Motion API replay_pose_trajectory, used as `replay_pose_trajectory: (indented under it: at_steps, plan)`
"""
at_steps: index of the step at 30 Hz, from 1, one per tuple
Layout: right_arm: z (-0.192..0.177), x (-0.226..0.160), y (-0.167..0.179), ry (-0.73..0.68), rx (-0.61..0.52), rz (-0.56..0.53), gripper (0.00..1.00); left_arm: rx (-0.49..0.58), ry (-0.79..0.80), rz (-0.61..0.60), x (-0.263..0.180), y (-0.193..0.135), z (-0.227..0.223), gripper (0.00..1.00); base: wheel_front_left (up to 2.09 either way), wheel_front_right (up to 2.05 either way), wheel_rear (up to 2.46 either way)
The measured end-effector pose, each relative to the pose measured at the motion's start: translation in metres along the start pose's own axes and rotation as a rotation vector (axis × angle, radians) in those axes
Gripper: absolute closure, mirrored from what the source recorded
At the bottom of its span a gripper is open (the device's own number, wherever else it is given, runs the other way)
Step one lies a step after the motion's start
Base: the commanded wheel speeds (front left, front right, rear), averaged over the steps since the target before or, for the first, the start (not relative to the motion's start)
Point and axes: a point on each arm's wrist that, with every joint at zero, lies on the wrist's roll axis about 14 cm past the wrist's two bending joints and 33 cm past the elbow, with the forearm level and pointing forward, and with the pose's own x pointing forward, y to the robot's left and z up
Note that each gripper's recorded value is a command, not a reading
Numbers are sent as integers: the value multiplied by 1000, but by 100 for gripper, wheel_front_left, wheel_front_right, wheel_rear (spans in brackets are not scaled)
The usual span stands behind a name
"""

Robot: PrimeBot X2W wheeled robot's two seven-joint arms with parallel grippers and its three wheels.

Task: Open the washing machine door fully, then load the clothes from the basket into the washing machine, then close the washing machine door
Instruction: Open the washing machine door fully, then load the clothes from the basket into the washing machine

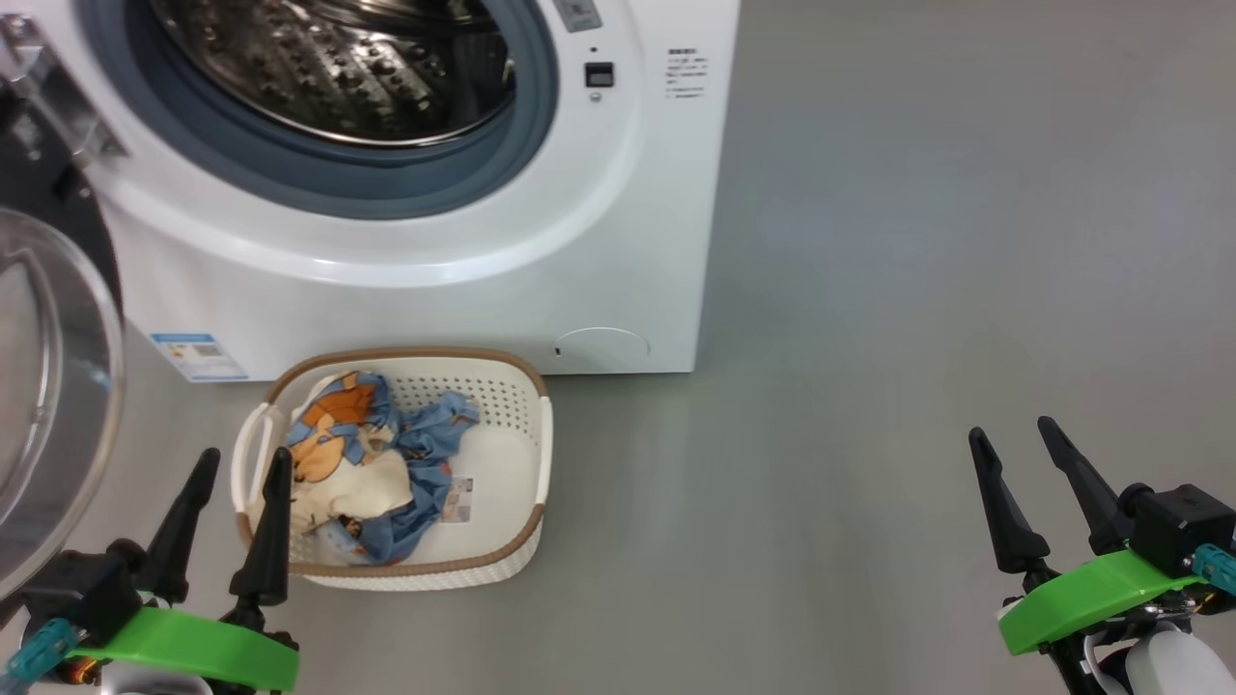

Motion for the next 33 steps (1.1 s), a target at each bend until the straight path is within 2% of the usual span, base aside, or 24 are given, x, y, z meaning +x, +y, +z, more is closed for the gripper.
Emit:
replay_pose_trajectory:
  at_steps: [9, 16, 33]
  plan:
    - [3, -19, -26, -3, -9, -78, 0, -18, 8, -67, 17, -20, -5, 0, 0, 0, 0]
    - [2, -26, -38, 0, -9, -117, 0, -25, 13, -74, 24, -22, -8, 0, 0, 0, 0]
    - [1, -26, -39, 1, -4, -123, 0, -23, 20, -69, 25, -17, -9, 0, 1, -3, 2]
